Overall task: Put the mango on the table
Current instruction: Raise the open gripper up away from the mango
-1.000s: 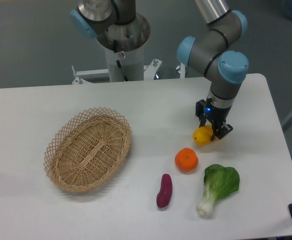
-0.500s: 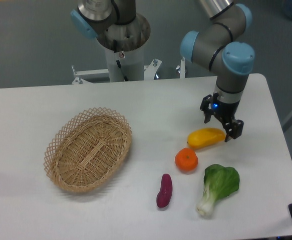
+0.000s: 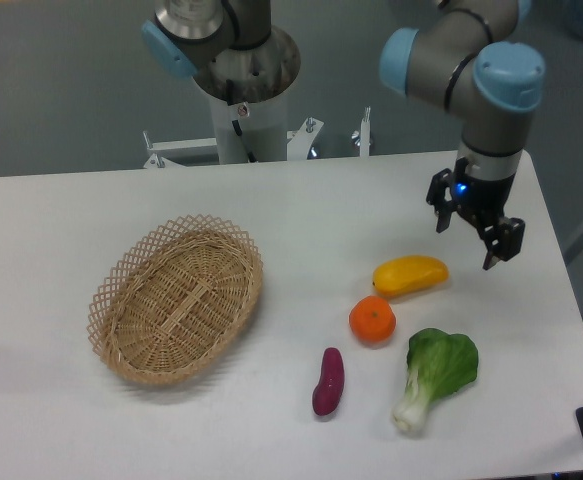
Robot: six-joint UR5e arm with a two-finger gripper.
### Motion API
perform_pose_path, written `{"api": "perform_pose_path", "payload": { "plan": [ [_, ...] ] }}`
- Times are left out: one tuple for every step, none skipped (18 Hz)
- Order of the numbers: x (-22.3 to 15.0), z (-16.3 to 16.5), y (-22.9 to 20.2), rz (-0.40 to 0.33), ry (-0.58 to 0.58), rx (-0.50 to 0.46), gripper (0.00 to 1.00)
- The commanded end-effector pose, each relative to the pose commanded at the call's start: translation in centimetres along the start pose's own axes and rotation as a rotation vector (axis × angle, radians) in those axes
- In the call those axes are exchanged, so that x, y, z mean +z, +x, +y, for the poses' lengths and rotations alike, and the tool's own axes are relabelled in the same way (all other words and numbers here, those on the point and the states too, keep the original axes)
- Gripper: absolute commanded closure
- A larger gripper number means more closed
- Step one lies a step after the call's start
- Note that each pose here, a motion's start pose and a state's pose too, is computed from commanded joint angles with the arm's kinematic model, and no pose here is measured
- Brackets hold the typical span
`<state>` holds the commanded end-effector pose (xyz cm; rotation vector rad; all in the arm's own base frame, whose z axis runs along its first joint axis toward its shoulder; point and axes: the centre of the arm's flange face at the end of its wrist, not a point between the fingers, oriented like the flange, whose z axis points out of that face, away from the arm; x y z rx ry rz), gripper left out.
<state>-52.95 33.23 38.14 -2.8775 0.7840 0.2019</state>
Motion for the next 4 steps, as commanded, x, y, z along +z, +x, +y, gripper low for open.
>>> {"api": "perform_pose_path", "payload": {
  "plan": [
    [-0.6,0.2,-0.3,0.004,0.0,-0.004,0.0],
    [-1.1,0.5,-0.5,0.005,0.001,-0.01,0.0],
    [-1.5,0.8,-0.6,0.004,0.006,-0.016,0.0],
    [-1.7,0.8,-0.7,-0.001,0.018,-0.017,0.0]
  ]
}}
